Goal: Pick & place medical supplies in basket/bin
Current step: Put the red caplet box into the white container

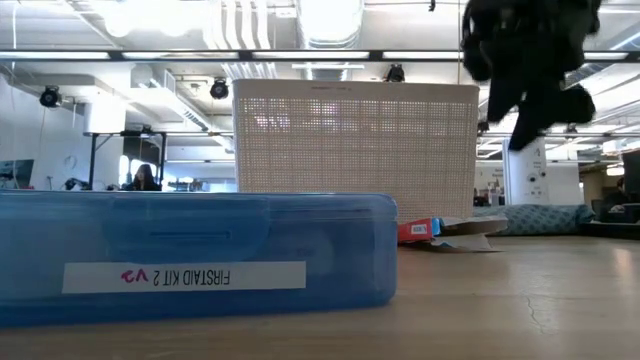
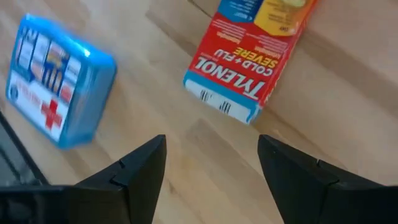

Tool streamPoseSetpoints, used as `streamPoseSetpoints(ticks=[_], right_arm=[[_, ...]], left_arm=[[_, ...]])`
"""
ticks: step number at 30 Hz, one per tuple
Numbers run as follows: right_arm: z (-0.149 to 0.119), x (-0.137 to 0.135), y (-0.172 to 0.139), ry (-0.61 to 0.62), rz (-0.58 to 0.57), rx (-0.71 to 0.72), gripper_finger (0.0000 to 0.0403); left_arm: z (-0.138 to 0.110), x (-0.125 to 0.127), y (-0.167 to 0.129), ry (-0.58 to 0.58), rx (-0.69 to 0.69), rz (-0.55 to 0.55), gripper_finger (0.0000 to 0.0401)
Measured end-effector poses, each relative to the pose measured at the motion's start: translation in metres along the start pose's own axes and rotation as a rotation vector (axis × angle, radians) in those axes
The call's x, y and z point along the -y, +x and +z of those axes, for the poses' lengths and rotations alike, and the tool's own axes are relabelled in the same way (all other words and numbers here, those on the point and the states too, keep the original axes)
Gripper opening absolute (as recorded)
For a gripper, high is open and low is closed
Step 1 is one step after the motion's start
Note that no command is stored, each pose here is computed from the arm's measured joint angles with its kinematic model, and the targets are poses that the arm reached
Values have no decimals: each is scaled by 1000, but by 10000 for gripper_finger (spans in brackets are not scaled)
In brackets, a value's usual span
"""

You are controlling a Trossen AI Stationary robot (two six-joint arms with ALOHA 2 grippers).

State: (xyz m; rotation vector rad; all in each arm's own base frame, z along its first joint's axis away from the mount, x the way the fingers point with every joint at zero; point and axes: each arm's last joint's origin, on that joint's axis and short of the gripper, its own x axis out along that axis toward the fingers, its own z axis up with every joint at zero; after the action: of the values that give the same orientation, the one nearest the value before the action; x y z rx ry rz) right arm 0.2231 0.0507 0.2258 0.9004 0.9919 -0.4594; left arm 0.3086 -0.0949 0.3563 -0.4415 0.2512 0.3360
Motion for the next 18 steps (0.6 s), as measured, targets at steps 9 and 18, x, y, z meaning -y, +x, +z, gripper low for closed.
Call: streamPoseSetpoints(ticks=[9,18], right_arm=[[-7,37,41,241,24,142,259],[-13,54,57,318,102,213,269]], left_arm=[[-63,-15,25,-207,-78,225,271],[-108,-24,92,-155,-200,314,271]])
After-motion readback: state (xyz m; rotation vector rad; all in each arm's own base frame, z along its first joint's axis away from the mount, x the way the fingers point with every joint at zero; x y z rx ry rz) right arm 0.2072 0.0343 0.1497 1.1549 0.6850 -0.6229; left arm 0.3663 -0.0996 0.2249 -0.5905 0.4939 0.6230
